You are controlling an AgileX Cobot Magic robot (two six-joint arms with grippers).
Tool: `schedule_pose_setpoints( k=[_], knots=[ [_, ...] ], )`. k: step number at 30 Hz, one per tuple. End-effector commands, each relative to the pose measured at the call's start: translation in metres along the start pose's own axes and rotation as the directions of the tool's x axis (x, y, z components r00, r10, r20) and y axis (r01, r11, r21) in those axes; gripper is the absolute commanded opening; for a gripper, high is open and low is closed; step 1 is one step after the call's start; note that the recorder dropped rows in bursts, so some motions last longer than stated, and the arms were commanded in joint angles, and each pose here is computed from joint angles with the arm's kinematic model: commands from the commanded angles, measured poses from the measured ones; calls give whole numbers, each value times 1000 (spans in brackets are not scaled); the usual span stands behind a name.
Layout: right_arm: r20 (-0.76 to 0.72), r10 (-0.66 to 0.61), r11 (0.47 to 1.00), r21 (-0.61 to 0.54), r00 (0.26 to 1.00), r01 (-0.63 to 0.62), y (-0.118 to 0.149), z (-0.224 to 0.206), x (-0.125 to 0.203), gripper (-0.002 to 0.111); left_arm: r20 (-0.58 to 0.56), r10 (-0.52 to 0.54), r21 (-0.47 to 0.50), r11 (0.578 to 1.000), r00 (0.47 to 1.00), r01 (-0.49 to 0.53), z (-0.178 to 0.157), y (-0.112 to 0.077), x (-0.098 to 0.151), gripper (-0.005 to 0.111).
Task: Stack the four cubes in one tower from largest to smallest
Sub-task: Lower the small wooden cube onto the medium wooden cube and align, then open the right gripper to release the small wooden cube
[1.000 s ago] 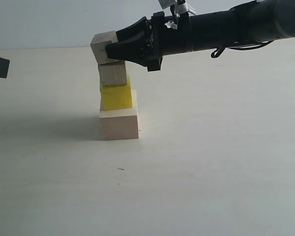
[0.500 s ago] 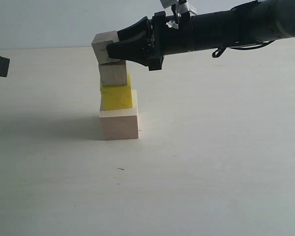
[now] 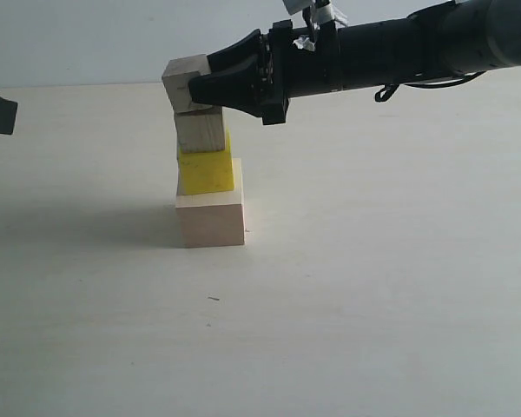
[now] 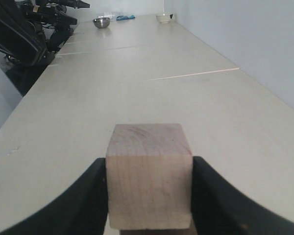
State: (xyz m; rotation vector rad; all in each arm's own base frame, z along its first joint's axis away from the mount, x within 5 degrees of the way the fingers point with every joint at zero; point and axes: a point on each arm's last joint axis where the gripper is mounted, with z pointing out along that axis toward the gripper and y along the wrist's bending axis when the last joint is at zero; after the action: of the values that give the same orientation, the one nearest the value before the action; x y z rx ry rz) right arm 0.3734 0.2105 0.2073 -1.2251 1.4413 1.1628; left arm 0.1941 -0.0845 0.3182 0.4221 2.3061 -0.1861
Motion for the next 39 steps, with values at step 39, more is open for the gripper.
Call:
schedule_pose_setpoints(
  k=[39],
  knots=[
    [112,19,1000,18,994,-21,5,-7,-29,57,19,-4,0,1000,1000,4,-2,0,-1,0]
  ],
)
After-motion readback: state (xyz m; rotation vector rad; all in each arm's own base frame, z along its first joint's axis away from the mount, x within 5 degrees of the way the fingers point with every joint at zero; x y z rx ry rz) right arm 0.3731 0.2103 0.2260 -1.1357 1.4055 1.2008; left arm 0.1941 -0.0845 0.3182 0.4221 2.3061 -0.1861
